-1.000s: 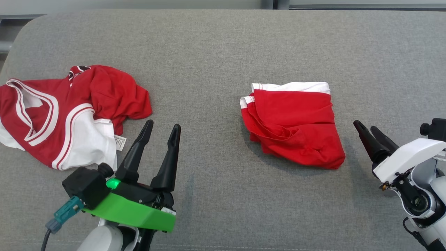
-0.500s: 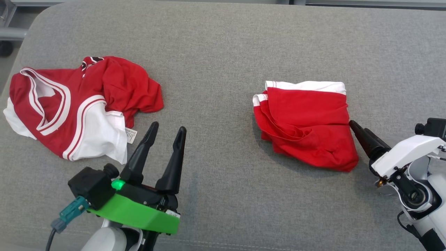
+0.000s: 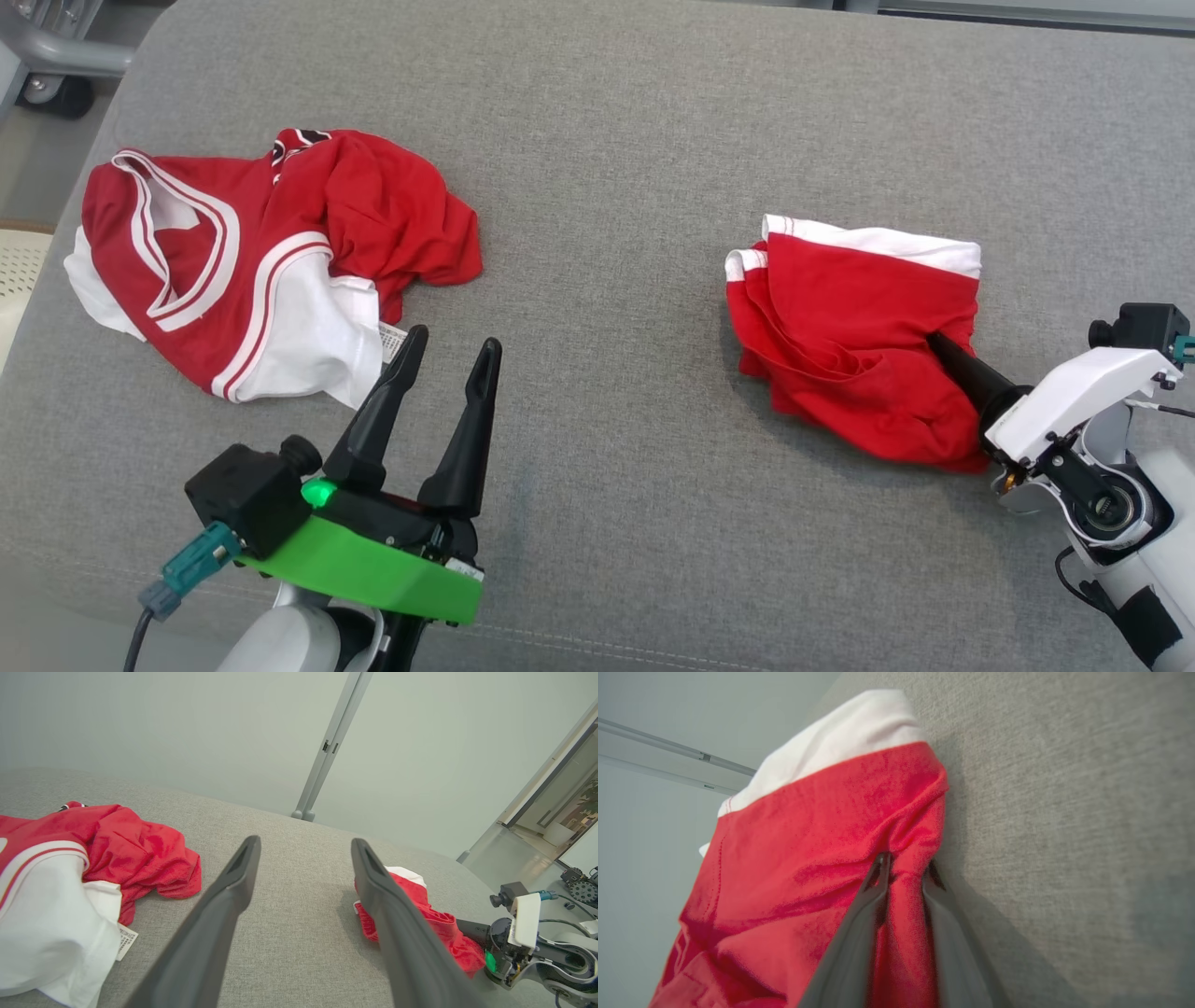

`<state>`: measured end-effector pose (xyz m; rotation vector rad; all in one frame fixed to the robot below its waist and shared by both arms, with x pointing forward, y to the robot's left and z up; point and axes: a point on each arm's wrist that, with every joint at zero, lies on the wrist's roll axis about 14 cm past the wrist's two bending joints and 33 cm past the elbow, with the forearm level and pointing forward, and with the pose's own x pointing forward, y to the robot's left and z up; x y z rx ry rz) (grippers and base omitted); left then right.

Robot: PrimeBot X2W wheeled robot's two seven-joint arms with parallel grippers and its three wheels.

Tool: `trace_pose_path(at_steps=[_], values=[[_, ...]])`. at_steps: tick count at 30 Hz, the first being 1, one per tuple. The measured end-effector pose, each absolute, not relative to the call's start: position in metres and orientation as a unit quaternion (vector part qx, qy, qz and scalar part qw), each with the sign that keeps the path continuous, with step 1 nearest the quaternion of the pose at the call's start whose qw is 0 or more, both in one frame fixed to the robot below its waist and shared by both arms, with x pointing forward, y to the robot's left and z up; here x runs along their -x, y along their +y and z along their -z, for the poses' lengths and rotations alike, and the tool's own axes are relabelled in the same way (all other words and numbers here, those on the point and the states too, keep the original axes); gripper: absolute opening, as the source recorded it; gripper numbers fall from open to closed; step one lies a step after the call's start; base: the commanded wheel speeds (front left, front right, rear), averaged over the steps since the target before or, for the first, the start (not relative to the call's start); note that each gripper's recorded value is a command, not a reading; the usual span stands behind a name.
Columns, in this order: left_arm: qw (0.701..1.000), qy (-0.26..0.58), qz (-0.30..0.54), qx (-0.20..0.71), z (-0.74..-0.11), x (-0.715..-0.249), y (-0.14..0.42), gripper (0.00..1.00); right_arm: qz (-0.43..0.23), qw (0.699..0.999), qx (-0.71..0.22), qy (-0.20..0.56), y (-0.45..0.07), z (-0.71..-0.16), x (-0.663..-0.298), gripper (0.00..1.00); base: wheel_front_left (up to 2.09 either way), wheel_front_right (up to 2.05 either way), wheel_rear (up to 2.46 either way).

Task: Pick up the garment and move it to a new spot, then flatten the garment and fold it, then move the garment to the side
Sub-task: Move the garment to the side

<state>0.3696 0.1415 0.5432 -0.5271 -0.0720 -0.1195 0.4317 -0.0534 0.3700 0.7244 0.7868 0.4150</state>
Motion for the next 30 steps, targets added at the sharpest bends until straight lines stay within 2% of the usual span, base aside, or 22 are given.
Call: trace_pose_path(at_steps=[1, 8, 14, 18, 22, 30], values=[[0.963, -0.035, 0.057, 0.260, -0.543, -0.369, 0.142, 1.00, -0.203, 0.838, -0.341, 0.375, -0.051, -0.370, -0.431, 0.00, 0.00, 0.00, 0.00], [0.967, -0.042, 0.035, 0.249, -0.542, -0.368, 0.159, 1.00, -0.238, 0.836, -0.337, 0.361, -0.039, -0.388, -0.435, 0.00, 0.00, 0.00, 0.00], [0.976, -0.029, 0.006, 0.218, -0.528, -0.365, 0.183, 1.00, -0.236, 0.872, -0.292, 0.314, -0.070, -0.414, -0.457, 0.00, 0.00, 0.00, 0.00], [0.977, -0.013, -0.009, 0.214, -0.515, -0.365, 0.189, 1.00, -0.256, 0.906, -0.204, 0.267, -0.088, -0.437, -0.473, 0.00, 0.00, 0.00, 0.00], [0.977, -0.012, -0.017, 0.214, -0.511, -0.365, 0.193, 1.00, -0.276, 0.901, -0.246, 0.225, -0.070, -0.467, -0.472, 0.00, 0.00, 0.00, 0.00], [0.973, -0.012, -0.002, 0.230, -0.512, -0.366, 0.178, 1.00, -0.273, 0.904, -0.241, 0.225, -0.080, -0.476, -0.460, 0.00, 0.00, 0.00, 0.00]])
